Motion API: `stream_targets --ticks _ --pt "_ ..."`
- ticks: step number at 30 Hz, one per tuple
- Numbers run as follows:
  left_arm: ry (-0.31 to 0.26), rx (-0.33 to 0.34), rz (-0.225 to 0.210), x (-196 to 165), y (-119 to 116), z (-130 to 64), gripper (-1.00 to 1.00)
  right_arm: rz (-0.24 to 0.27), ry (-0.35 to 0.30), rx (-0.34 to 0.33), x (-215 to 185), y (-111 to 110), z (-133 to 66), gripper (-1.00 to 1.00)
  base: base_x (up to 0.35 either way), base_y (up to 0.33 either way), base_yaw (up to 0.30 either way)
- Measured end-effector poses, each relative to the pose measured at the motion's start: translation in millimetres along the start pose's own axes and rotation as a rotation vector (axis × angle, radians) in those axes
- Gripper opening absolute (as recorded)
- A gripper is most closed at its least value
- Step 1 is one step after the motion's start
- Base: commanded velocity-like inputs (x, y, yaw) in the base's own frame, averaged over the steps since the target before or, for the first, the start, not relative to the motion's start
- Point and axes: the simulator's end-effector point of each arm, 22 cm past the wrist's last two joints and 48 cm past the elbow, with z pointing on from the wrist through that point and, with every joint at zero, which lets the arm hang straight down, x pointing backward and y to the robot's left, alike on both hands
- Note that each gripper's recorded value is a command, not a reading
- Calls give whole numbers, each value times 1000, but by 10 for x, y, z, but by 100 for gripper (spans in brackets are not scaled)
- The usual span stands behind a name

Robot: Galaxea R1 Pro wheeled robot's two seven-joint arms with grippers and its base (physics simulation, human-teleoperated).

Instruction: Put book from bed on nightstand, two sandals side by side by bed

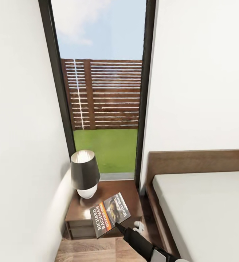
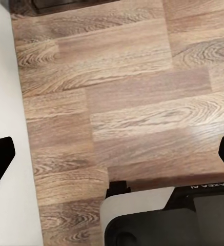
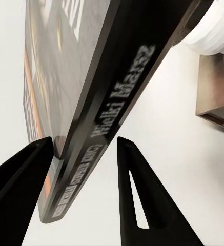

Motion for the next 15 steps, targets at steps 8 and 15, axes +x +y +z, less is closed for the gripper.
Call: stream_targets --ticks 8,15 --pt "0 -1 0 -1 4 1 100 0 0 0 -1 0 1 -100 139 11 0" --pt "0 -1 0 -1 9 1 100 0 0 0 0 0 0 -100 139 28 0"
